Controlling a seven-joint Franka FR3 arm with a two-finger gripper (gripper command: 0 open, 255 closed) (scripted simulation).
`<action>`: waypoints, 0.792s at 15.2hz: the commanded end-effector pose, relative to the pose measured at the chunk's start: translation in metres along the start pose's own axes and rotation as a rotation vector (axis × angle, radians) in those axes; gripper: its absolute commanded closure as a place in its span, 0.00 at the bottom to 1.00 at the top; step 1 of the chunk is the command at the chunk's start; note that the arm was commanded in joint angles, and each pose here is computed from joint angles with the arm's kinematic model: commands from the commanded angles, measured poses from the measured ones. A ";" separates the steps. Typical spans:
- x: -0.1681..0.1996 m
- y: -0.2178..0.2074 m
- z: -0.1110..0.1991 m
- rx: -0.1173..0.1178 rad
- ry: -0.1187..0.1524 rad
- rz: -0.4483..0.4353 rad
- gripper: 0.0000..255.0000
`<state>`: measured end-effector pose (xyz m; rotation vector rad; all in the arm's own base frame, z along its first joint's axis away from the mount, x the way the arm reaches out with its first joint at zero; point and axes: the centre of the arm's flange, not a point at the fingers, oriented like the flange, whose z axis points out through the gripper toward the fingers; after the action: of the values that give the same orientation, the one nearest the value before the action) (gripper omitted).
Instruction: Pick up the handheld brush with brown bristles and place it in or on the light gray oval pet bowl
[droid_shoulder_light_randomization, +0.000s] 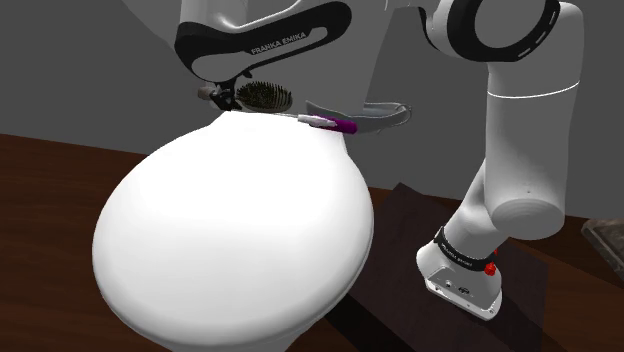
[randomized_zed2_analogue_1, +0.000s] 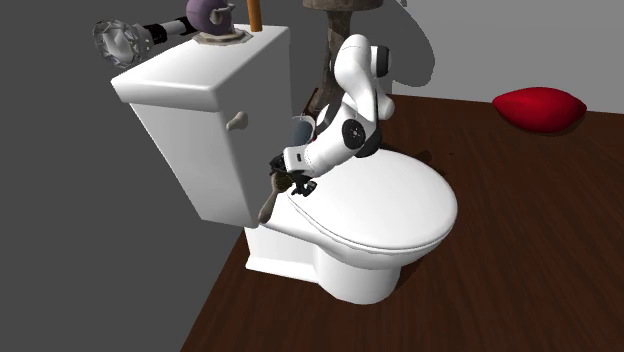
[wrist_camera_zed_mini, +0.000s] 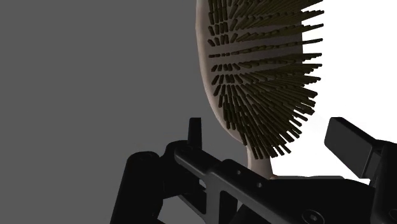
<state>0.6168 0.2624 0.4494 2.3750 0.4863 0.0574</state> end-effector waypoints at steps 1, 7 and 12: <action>0.000 0.000 0.000 0.000 0.000 0.000 0.00; 0.000 0.000 0.000 0.000 0.000 0.000 1.00; 0.000 0.000 0.000 0.000 0.000 0.000 1.00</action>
<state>0.6166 0.2630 0.4500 2.3754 0.4871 0.0598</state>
